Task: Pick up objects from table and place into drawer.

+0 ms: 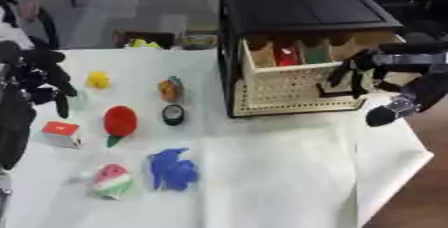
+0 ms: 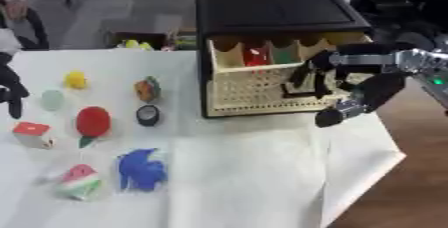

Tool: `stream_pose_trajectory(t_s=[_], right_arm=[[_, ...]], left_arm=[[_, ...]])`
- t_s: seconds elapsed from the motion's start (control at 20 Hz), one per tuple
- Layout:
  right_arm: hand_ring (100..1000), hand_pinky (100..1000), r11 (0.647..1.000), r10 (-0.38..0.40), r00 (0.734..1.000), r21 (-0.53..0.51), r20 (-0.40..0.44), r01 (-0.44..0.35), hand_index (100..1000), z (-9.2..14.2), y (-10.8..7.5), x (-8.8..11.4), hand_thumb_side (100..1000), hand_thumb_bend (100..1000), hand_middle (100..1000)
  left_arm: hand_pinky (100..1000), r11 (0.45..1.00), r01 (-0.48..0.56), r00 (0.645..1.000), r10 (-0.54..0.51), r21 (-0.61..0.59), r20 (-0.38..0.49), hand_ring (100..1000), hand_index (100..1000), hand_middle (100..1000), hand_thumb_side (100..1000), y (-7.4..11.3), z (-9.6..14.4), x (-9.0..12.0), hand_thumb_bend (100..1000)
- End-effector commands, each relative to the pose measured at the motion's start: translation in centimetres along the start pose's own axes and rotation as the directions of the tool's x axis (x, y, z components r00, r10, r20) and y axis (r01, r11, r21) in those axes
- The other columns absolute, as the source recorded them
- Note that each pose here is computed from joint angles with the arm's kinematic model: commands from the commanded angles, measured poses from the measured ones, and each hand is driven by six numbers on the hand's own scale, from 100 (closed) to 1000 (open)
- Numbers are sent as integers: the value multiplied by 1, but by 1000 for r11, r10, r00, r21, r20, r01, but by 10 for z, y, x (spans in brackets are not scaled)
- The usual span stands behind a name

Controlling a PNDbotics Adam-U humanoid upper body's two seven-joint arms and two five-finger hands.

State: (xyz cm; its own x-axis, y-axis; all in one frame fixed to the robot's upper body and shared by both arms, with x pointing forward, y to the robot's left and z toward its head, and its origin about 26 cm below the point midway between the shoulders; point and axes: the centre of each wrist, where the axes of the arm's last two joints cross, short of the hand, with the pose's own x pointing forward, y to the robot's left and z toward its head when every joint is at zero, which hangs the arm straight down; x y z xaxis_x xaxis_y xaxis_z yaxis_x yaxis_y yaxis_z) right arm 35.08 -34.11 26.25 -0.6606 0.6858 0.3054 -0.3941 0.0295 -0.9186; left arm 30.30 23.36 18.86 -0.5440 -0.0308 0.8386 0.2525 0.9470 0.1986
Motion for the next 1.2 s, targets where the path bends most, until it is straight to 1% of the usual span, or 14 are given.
stream_pose_trajectory(t_s=[0.05, 0.25, 0.4, 0.55, 0.65, 0.8, 0.9, 1.1, 1.2], right_arm=[[619, 143, 995, 80, 997, -52, -18, -81, 901, 13, -18, 8, 809, 748, 784], [619, 133, 990, 107, 994, -87, -8, -108, 901, 14, -21, 12, 845, 758, 785], [612, 119, 987, 120, 993, -107, -2, -120, 896, 16, -23, 15, 845, 753, 777], [593, 100, 986, 118, 993, -116, 9, -116, 881, 19, -23, 18, 839, 746, 745], [562, 100, 986, 112, 993, -129, 22, -108, 805, 22, -23, 20, 836, 723, 685], [511, 100, 985, 86, 996, -150, 38, -80, 735, 26, -21, 24, 821, 684, 626], [497, 100, 989, 59, 997, -141, 47, -52, 729, 27, -19, 27, 791, 679, 616], [482, 100, 996, 12, 999, -85, 53, -7, 722, 28, -13, 30, 748, 673, 609], [482, 100, 999, -15, 999, -52, 51, 18, 726, 28, -9, 30, 710, 668, 611]], left_arm=[[266, 1000, 10, 1000, -10, -13, 25, 454, 669, 461, 932, 0, -1, 6, 100], [266, 1000, 8, 1000, -7, -23, 24, 454, 669, 461, 933, 0, -1, 6, 100], [266, 1000, 8, 1000, -7, -28, 23, 454, 669, 460, 934, 0, -1, 6, 100], [265, 999, 9, 1000, -8, -31, 22, 454, 669, 460, 934, 0, -1, 6, 100], [264, 999, 10, 1000, -9, -33, 20, 453, 668, 459, 936, 0, 0, 5, 100], [263, 999, 12, 1000, -11, -36, 16, 452, 667, 458, 934, 1, 0, 5, 100], [264, 999, 13, 1000, -12, -36, 15, 452, 666, 457, 934, 1, 0, 5, 100], [265, 999, 14, 1000, -14, -34, 8, 452, 666, 457, 934, 2, 1, 5, 100], [266, 999, 15, 1000, -15, -31, 6, 453, 667, 457, 935, 3, 2, 4, 100]])
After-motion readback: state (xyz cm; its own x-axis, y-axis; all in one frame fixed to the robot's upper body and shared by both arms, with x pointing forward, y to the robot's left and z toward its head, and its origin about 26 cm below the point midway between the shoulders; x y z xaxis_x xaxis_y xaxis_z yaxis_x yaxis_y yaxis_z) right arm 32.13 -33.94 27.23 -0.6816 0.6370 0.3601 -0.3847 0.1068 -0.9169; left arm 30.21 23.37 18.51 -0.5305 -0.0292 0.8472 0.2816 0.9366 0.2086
